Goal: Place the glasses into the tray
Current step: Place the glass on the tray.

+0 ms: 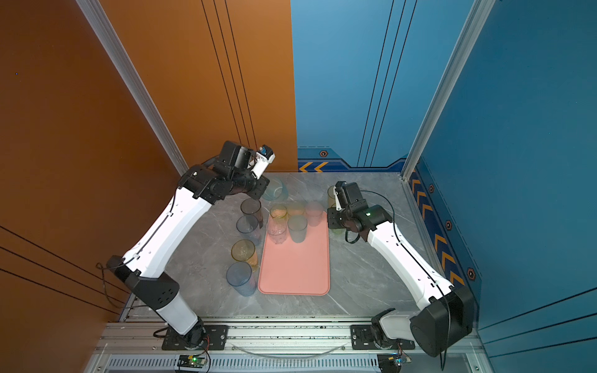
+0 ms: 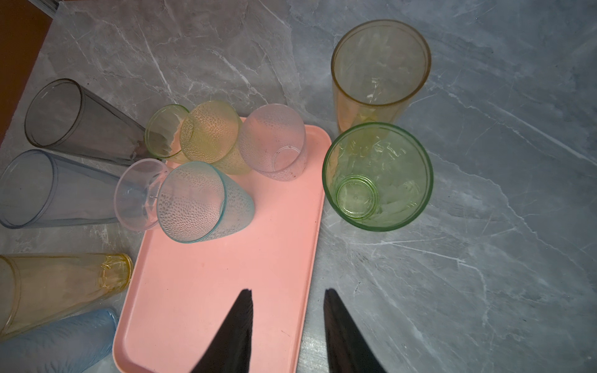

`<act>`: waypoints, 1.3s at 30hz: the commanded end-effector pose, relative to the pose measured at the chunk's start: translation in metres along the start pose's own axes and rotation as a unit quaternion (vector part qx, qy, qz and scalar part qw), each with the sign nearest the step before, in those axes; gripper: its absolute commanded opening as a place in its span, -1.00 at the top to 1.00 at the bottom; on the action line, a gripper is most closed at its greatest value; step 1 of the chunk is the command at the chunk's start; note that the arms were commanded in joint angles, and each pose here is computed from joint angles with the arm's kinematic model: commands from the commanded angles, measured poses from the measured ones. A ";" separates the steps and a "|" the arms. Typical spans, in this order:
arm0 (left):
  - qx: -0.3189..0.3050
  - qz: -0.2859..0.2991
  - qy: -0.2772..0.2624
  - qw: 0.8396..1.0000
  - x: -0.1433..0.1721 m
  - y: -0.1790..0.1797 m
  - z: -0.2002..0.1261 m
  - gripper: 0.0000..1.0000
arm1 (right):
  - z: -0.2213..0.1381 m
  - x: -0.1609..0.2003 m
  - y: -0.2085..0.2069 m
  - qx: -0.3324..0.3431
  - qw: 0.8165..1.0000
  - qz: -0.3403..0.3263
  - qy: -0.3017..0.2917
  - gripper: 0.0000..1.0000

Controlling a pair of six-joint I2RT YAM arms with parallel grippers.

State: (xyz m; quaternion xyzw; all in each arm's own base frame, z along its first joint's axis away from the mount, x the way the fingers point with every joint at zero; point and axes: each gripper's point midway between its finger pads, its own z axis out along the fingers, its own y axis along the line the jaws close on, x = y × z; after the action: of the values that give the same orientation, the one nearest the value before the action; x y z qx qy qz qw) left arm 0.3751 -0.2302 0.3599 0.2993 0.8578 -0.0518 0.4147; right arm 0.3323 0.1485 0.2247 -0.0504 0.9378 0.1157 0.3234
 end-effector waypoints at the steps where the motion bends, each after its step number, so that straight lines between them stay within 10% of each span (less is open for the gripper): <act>1: 0.020 0.012 -0.032 0.999 -0.010 -0.016 -0.019 0.87 | -0.005 0.002 -0.010 0.019 1.000 0.009 -0.006 0.29; 14: 0.098 0.060 -0.012 0.993 0.005 -0.082 -0.023 0.86 | -0.010 -0.001 -0.018 0.026 0.999 0.022 -0.012 0.29; 39: 0.170 0.155 0.117 0.966 0.038 -0.173 0.083 0.86 | -0.013 -0.005 -0.034 0.025 0.999 0.037 -0.013 0.29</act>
State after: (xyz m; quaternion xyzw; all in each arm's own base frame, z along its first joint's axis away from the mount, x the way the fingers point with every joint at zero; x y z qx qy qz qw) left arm 0.3193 -0.3762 0.2533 0.4814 0.8290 -0.0987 0.2669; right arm 0.3424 0.1169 0.2280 -0.0080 0.9375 0.0986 0.3336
